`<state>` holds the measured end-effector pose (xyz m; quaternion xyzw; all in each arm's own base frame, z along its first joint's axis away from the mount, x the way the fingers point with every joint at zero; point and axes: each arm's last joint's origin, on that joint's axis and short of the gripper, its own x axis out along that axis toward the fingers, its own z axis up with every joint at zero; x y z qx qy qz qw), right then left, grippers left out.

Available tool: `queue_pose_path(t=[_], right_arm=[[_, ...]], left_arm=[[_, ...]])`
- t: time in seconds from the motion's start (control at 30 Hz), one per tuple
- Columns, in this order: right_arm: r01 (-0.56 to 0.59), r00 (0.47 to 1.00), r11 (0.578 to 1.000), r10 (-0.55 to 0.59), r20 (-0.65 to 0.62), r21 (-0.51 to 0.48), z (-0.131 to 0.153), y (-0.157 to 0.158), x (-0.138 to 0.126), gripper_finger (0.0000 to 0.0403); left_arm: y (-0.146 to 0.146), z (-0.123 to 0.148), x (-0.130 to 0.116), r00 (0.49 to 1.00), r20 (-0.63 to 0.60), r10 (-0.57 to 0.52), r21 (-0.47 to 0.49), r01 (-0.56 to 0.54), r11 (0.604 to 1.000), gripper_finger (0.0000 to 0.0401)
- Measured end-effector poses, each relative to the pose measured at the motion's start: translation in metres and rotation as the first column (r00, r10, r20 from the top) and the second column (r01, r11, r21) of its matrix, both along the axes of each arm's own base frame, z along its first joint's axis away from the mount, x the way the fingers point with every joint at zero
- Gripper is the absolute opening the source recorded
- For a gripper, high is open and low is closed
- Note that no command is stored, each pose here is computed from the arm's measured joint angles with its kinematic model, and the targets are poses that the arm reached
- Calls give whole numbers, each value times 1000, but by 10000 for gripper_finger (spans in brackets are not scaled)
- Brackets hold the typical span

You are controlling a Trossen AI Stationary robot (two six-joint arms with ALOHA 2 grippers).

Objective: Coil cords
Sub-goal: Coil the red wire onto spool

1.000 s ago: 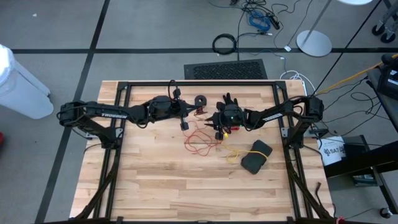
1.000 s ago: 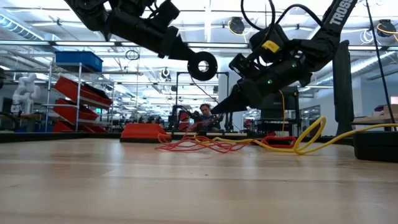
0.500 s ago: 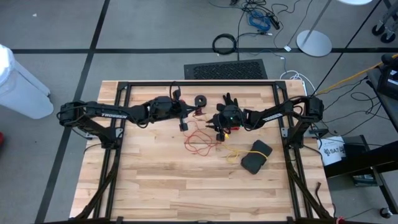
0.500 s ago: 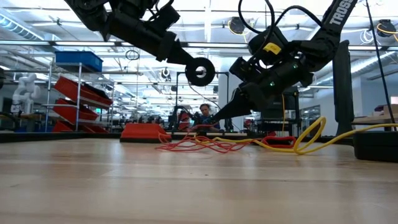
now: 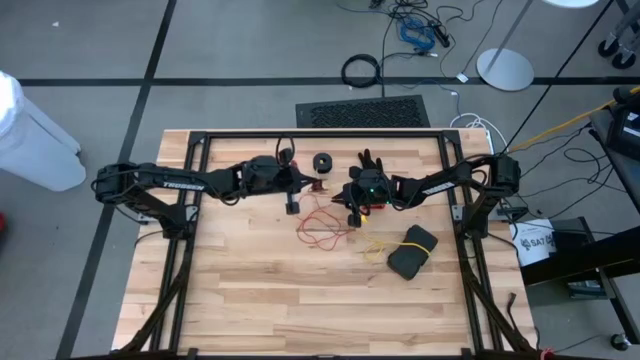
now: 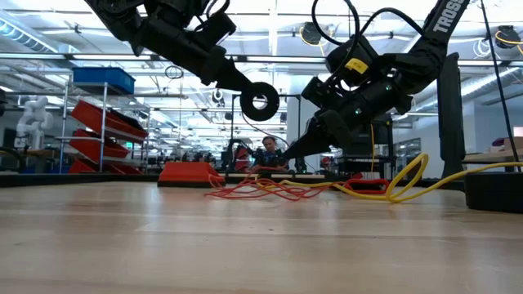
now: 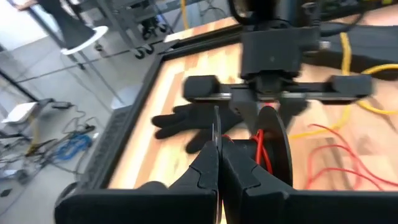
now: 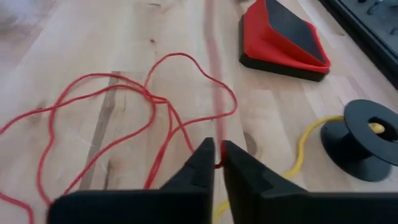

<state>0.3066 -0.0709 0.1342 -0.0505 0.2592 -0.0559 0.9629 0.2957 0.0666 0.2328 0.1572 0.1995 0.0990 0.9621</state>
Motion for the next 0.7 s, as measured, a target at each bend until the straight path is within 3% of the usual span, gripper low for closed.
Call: queue_pose_path(t=[0.1,0.37,0.7], right_arm=[[14,1000,1000,-14,-6,-12,0,0,0,5],[20,1000,1000,-20,-10,-4,-1,0,-1,1],[54,999,999,-54,6,1,1,-2,0,1]], left_arm=[[-1,-3,-1,999,-28,-28,-15,28,999,0],[-3,-13,-5,987,-147,-69,-15,67,998,0],[-4,-17,-8,974,-197,-109,-33,105,994,0]])
